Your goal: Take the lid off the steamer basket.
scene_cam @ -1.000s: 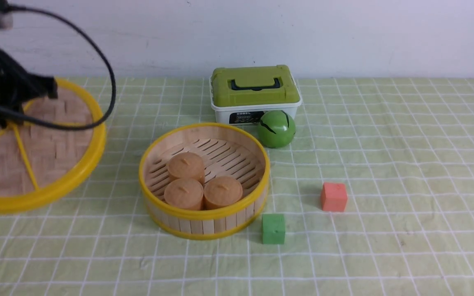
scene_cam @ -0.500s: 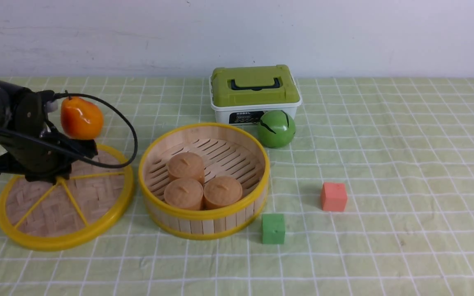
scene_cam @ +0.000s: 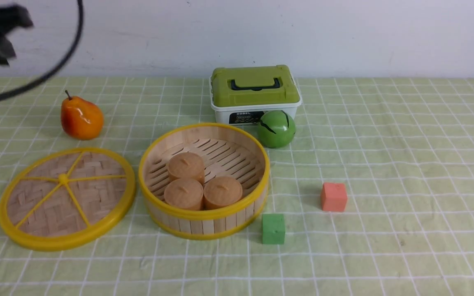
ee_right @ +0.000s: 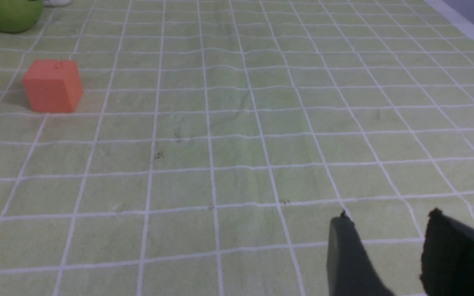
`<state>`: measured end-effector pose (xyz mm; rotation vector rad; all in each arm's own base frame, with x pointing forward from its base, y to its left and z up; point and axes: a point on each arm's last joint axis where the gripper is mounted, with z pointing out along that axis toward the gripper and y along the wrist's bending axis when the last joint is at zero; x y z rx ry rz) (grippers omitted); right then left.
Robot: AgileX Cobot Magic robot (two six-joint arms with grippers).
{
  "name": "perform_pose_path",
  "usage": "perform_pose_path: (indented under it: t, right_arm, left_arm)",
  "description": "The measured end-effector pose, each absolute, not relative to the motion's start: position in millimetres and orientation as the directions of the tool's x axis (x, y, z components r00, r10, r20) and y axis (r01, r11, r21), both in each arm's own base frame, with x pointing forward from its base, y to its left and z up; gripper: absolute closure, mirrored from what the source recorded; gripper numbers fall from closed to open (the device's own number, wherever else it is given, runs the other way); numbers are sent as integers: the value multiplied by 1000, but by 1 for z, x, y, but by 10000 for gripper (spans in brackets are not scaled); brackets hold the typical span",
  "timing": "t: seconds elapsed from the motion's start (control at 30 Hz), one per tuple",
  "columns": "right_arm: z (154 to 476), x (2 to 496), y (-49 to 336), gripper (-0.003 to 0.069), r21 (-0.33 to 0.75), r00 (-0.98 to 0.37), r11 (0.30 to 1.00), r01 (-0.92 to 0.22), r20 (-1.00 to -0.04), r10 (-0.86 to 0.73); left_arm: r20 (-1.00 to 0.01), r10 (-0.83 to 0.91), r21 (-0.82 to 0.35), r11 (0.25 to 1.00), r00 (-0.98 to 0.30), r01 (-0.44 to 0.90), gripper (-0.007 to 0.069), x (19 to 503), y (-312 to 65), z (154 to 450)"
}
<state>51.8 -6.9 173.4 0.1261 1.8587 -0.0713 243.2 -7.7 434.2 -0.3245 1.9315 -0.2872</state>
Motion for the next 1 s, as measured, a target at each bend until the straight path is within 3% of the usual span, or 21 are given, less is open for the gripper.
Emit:
perform_pose_path:
  t: [0.13, 0.2, 0.37, 0.43, 0.47, 0.57, 0.7, 0.83, 1.0]
  right_arm:
    - [173, 52, -7, 416, 16, -283, 992, 124, -958, 50]
    - [173, 52, -7, 416, 16, -283, 992, 124, -958, 50]
    - [173, 52, -7, 418, 16, -283, 992, 124, -958, 50]
    - [173, 52, -7, 418, 16, -283, 992, 124, -958, 50]
    - [173, 52, -7, 418, 16, -283, 992, 124, -958, 50]
    - [173, 52, -7, 418, 16, -283, 992, 124, -958, 50]
    - [173, 52, -7, 418, 16, -283, 992, 124, -958, 50]
    - [173, 52, -7, 418, 16, -283, 992, 124, -958, 50]
    - [173, 52, -7, 418, 16, -283, 992, 124, -958, 50]
  left_arm:
    - [-932, -289, -308, 950, -220, 57, 638, 169, -13, 464]
    - [-946, -262, -284, 953, -194, 102, 638, 143, -15, 459]
    - [-982, -166, -181, 964, -93, 195, 638, 82, -19, 424]
    - [-990, -134, -143, 962, -55, 233, 638, 62, -21, 389]
    - [-990, -130, -138, 962, -52, 235, 638, 61, -21, 386]
    - [-997, -58, -69, 960, -48, 273, 638, 52, -24, 343]
    - [-988, -93, -126, 943, -120, 309, 638, 56, -29, 304]
    - [-972, -157, -204, 933, -174, 297, 638, 62, -29, 281]
    - [-966, -221, -251, 930, -137, 269, 638, 64, -26, 283]
